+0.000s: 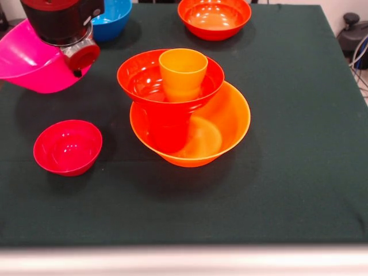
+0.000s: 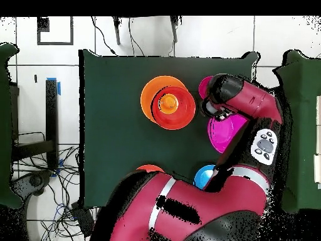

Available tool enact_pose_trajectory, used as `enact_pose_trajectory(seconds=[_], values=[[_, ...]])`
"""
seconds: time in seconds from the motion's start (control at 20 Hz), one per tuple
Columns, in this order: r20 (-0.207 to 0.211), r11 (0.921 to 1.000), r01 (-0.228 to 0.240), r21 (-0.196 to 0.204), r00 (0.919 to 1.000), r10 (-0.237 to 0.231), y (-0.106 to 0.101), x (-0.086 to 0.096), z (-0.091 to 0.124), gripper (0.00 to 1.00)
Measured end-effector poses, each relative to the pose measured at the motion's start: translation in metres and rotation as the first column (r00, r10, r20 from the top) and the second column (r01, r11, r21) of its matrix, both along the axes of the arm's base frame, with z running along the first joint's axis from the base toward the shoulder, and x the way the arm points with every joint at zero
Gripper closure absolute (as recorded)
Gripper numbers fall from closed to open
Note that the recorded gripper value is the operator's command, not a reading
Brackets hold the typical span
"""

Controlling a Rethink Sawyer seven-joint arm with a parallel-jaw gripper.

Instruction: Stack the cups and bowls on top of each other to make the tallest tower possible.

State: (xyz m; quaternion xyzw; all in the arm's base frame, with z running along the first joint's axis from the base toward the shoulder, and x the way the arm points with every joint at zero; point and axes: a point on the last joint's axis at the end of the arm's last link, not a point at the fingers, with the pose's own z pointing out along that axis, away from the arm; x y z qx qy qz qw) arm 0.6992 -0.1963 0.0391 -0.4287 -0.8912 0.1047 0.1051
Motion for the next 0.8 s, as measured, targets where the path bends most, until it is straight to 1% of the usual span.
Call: enact_pose_trajectory(seconds=[0.25, 0.35, 0.4, 0.55, 0.8], values=[[-0.016, 0.9998, -0.013, -0.011, 0.9998, 0.013, 0.005, 0.005, 0.011, 1.00], [-0.031, 0.9997, -0.017, -0.018, 0.9994, 0.017, 0.007, 0.006, 0.016, 1.00], [-0.047, 0.9993, -0.025, -0.028, 0.9986, 0.024, 0.009, 0.007, 0.023, 1.00], [-0.066, 0.9980, -0.041, -0.047, 0.9971, 0.038, 0.010, 0.008, 0.030, 1.00], [-0.109, 0.9938, -0.070, -0.086, 0.9922, 0.061, 0.012, 0.011, 0.047, 1.00]])
